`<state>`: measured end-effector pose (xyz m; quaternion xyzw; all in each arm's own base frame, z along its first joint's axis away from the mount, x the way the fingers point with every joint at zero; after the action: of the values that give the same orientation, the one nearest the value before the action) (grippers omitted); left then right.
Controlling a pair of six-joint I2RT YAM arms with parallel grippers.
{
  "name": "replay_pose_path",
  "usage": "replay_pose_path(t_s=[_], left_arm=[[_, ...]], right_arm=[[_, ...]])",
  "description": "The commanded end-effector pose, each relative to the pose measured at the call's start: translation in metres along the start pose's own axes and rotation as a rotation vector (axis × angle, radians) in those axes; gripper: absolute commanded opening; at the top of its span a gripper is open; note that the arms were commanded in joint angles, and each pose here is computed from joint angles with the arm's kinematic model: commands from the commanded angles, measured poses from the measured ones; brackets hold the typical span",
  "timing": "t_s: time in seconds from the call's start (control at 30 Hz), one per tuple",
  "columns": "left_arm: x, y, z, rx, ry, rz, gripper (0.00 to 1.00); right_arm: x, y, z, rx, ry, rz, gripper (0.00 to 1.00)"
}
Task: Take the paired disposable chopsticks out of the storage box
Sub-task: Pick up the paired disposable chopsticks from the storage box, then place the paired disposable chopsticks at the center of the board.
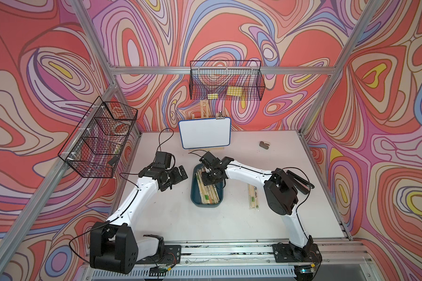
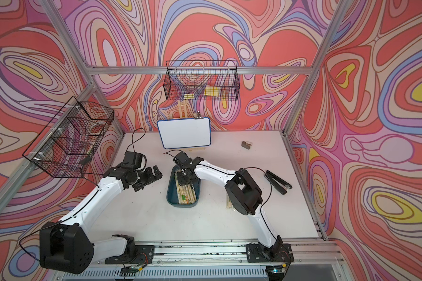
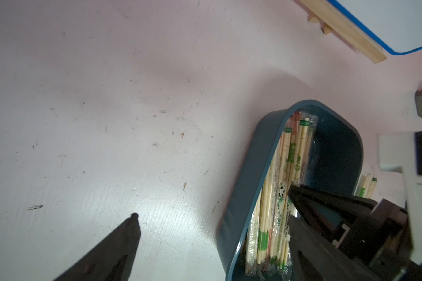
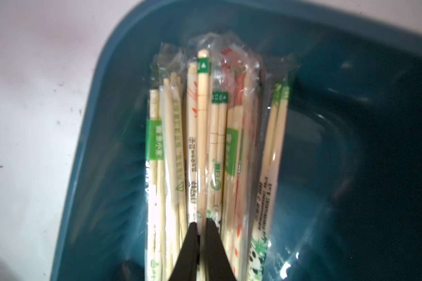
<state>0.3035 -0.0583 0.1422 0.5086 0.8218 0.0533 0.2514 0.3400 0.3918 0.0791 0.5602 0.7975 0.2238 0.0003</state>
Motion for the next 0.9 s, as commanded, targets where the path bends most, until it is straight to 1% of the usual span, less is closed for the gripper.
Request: replay_pose_path(t_s=[0.0,0.17,0.33,0.5,0.6,0.73,0.87], left_arm=[[0.002,-0.002,0.001,0.006,-0.005,0.001,1.0],[0.0,-0.003,0.0,0.011,-0.019,0.004,1.0],[-0.002,-0.005,0.0,0.018,-0.034,-0.004,1.0],[-0.007,-0.008,0.001,0.028,-0.052,-0.016,1.0],[-0.013,-0.011,0.001,0.03,-0.055,-0.001,1.0],[-0.019,-0.014,0.001,0.035,-0.059,0.01,1.0],[-0.024,-0.016,0.003,0.036,-0.062,0.019,1.0]], right_arm=[[0.002,0.015,-0.029,-0.072,0.003,0.002,0.03],[0.003,0.027,-0.049,-0.121,0.034,0.033,0.02],[-0.013,0.035,-0.075,-0.177,0.023,0.078,0.01],[-0.054,0.032,-0.094,-0.204,-0.059,0.158,0.01],[-0.079,0.022,-0.099,-0.19,-0.12,0.184,0.01],[-0.104,0.003,-0.095,-0.158,-0.233,0.187,0.01],[-0.123,-0.019,-0.083,-0.095,-0.328,0.192,0.0]])
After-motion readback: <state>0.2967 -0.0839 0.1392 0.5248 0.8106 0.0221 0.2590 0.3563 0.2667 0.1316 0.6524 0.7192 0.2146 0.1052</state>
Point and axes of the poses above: each gripper's point midway between its finger pads, its own z axis out along the fingers, its own x axis along the line the jaws close on, y = z × x, the point moved 1 cm from there along -z, back along the fingers, and after that the axes turned 1 degree about -z, right-handed, at the moved point
